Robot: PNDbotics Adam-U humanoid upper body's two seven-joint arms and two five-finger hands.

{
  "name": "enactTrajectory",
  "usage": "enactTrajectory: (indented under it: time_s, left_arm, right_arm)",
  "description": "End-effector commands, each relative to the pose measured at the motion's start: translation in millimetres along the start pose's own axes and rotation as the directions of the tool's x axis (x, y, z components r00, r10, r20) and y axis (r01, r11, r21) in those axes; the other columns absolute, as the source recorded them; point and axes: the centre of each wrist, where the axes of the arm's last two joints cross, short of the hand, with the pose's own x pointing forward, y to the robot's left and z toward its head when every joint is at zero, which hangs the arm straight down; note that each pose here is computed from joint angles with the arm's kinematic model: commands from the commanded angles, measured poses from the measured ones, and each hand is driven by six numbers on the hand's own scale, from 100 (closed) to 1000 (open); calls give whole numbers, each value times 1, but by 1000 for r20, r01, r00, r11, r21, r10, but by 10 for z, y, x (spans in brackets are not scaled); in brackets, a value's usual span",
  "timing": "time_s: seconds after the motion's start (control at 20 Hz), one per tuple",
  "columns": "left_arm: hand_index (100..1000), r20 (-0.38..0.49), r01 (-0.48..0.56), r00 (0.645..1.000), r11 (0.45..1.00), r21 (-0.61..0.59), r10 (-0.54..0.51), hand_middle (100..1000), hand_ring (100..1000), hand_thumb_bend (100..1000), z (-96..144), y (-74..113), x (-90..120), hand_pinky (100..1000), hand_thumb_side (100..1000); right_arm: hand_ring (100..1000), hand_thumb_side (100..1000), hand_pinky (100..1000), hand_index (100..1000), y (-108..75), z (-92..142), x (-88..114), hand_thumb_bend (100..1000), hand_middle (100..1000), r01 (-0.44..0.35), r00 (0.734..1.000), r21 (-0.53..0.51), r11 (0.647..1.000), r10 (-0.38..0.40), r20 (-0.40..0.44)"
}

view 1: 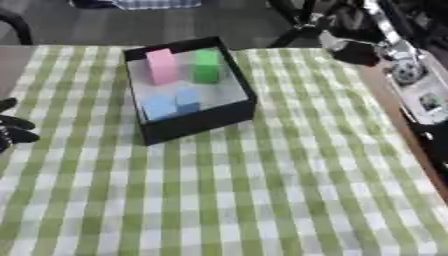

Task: Pick up objects on the table and place them in the box.

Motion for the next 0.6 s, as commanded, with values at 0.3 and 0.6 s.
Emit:
enactTrajectory:
  time_s: [0.3,0.6]
  left_arm:
    - [879,16,5,1000,999,33,-6,550,538,100,14,49,44,667,1000]
    - [877,0,-7,1000,1000,31,7,549,537,100,42,-4,3,668,1000]
  right_arm:
    - [594,484,834,862,111,770,-139,100,655,170,960,-201,965,-208,-185]
    - [590,516,831,840,352,1046,-202,100,644,253,915,-244,936,-314,-252]
